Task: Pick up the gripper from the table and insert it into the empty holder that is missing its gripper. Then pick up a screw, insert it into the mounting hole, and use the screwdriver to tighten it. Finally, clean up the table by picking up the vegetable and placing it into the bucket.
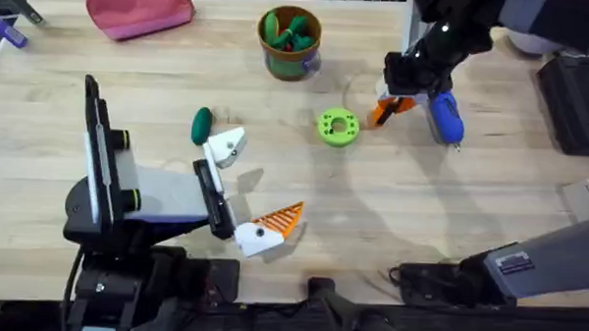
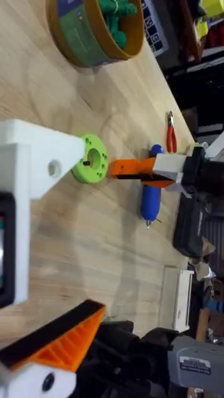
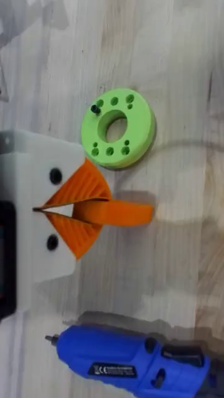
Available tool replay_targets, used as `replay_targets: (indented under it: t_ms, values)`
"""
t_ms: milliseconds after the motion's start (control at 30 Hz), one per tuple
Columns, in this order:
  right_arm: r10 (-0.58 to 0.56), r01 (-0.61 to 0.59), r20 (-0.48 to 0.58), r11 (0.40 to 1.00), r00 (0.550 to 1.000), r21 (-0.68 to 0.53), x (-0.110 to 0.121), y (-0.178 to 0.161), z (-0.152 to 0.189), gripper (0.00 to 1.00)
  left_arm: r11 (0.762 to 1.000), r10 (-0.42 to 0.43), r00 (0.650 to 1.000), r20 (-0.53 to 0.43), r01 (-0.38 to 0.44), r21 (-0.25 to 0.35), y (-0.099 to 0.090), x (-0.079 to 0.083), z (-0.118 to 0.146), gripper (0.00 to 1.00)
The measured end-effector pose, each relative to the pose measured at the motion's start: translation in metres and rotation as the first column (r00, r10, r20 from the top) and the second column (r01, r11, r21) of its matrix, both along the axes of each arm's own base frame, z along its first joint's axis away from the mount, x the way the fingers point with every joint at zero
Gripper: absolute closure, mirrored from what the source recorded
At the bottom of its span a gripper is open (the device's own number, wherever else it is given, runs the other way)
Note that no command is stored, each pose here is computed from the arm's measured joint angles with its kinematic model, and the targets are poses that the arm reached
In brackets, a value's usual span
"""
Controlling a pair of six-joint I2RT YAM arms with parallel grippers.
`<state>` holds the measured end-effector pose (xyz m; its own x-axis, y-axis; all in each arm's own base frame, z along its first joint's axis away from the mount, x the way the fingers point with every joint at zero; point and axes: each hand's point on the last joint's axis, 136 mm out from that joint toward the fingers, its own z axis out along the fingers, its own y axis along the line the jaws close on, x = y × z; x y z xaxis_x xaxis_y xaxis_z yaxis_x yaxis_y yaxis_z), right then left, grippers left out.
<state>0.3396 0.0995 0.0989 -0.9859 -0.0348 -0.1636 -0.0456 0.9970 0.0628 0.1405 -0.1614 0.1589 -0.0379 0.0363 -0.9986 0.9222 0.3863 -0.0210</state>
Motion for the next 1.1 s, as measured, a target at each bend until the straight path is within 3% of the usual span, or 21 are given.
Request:
replay_targets:
  t_ms: [400,600,867,1100]
  values:
    - [0.0,0.0,-0.004,1.0,1.0,-0.004,-0.007,-0.003,0.011,0.996,1.0,0.0,1.0,0.0,0.0,0.0,0.0,0.0,0.0,0.013]
    - [0.004,-0.016,0.148,0.997,0.989,0.079,-0.01,0.004,0.069,0.996,1.0,0.0,1.0,0.0,0.0,0.0,0.0,0.0,0.0,0.014]
    - [0.0,-0.084,0.333,0.968,0.943,0.236,-0.035,0.018,0.144,0.996,1.0,0.0,1.0,0.0,0.0,0.0,0.0,0.0,0.0,0.014]
    - [-0.059,-0.174,0.519,0.905,0.853,0.388,-0.062,0.029,0.207,0.996,1.0,0.0,1.0,0.0,0.0,0.0,0.0,0.0,0.0,0.014]
